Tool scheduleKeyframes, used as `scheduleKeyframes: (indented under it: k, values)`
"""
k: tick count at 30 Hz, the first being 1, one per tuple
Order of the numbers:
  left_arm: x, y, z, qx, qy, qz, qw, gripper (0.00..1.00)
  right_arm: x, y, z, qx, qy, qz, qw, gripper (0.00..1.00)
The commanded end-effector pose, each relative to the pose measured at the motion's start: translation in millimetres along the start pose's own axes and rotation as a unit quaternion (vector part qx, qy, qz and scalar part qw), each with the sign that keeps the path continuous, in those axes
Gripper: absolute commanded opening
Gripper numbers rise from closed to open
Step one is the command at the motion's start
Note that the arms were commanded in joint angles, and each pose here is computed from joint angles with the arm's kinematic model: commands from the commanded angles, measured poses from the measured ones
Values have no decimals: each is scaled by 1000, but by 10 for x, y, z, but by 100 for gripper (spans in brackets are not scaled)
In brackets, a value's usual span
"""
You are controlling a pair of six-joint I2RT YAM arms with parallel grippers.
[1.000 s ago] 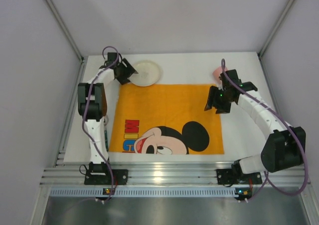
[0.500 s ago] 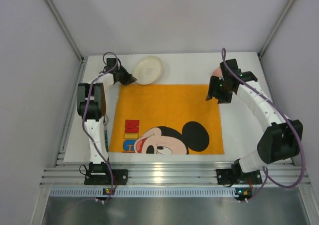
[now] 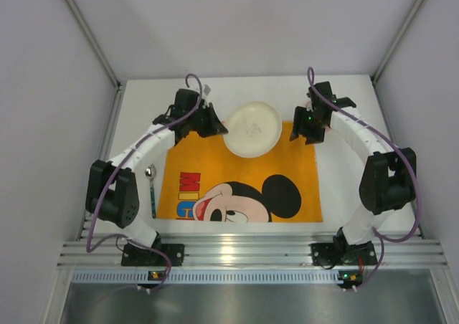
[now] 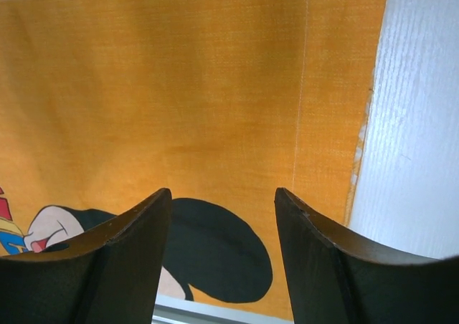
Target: Set the dinner table for one person
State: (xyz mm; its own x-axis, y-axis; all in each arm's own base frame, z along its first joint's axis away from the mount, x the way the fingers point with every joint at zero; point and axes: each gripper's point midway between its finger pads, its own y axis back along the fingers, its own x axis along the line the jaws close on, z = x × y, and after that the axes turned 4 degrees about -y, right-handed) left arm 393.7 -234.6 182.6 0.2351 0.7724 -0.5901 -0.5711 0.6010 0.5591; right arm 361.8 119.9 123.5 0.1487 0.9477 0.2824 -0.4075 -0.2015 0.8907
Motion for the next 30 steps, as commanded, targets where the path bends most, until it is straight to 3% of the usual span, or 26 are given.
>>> scheduleKeyframes:
  k: [1, 5, 10, 12, 13, 14, 17, 19, 22, 26, 30]
  values:
    - [391, 2, -692, 82, 1, 68, 994, 0, 31, 52, 18, -19, -1, 20, 1000, 60]
    - [523, 55, -1141, 116, -5, 102, 988, 0, -135, 16, -184, -9, 8, 5, 1000, 60]
    - [618, 95, -1337, 121, 6, 130, 984, 0, -339, 8, -379, -5, 4, -10, 1000, 61]
    - [647, 107, -1338, 117, 6, 138, 983, 18, -400, 14, -471, -1, 4, -13, 1000, 61]
    - [655, 121, -1326, 115, 4, 142, 983, 33, -418, 20, -495, -1, 6, -14, 1000, 61]
    - [647, 136, -1277, 110, 1, 147, 983, 57, -439, 33, -532, -1, 6, -15, 1000, 61]
    - [737, 298, -1057, 81, -18, 200, 976, 80, -467, 93, -577, -7, 7, -15, 1000, 61]
    - [942, 467, -948, 69, -39, 264, 961, 82, -461, 130, -581, -12, 3, -11, 1000, 61]
    - [1269, 661, -821, 74, -17, 321, 944, 81, -416, 187, -587, -16, -1, 1, 1000, 61]
    - [2090, 1221, -849, 86, 84, 436, 892, 80, -396, 231, -580, -21, -2, 6, 1000, 62]
    - [2549, 1514, -1047, 124, 143, 478, 858, 79, -426, 232, -634, -18, 0, 2, 1000, 62]
